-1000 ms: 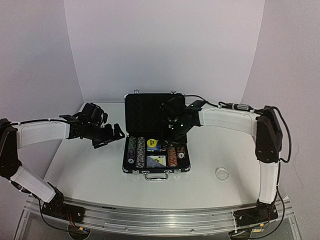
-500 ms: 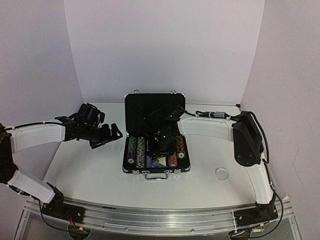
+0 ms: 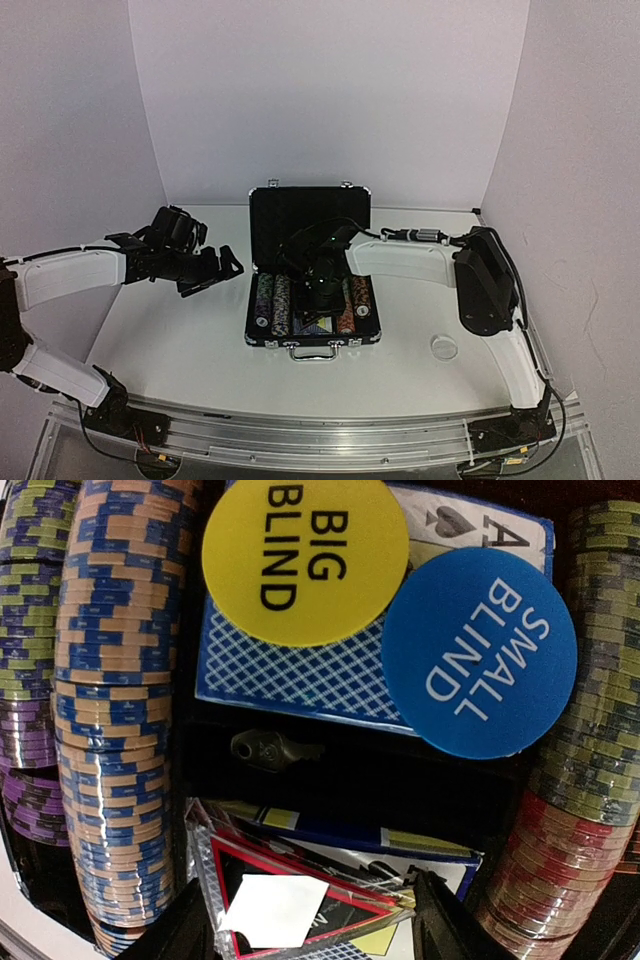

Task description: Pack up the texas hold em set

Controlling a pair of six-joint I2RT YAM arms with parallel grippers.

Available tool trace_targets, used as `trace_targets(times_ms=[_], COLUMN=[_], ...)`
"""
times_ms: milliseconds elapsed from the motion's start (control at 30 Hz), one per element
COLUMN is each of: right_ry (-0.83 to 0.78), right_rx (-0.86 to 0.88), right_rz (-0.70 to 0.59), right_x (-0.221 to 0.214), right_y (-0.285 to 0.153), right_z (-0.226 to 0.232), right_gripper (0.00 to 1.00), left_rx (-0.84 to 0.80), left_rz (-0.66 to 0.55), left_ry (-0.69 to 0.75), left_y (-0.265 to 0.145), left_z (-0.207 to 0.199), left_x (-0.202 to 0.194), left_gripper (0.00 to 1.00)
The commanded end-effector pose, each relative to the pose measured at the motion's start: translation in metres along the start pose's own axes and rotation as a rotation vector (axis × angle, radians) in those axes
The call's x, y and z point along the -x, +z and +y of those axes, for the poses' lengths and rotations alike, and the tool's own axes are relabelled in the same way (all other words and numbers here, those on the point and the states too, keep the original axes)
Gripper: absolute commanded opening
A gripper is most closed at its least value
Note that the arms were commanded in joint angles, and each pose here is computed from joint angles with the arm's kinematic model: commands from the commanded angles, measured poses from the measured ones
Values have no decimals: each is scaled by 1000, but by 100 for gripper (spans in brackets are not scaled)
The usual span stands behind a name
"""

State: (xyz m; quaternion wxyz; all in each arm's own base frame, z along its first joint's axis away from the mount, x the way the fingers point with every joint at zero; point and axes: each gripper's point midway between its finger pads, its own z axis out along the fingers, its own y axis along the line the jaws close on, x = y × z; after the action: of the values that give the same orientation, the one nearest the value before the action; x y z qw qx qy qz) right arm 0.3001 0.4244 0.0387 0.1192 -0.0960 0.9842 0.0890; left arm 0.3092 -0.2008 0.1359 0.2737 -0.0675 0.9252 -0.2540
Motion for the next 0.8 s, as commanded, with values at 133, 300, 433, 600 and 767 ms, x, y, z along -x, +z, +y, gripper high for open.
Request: trace_targets(times_ms=[133,300,433,600,767], right_ry=[4,10,3,-29,-59], right_rx=[-13,-15,1,50,104], right_rz=[6,13,17,17,27], right_x=[-1,-3,-4,-1,-1], right_y=[10,9,6,-4,-17], right_z=[11,10,14,27,37], right_gripper=[61,66,70,70,71], left_rx=[3,7,5,-2,-8], left_rz=[-33,-31,-30,-29,-26], left_ry=[-16,-18,-19,-15,-9], left_y=[-5,-4,-2,0,5], left_z=[2,2,2,-1,-5], left_x=[6,5,6,8,11], left_gripper=[100,100,100,100,100])
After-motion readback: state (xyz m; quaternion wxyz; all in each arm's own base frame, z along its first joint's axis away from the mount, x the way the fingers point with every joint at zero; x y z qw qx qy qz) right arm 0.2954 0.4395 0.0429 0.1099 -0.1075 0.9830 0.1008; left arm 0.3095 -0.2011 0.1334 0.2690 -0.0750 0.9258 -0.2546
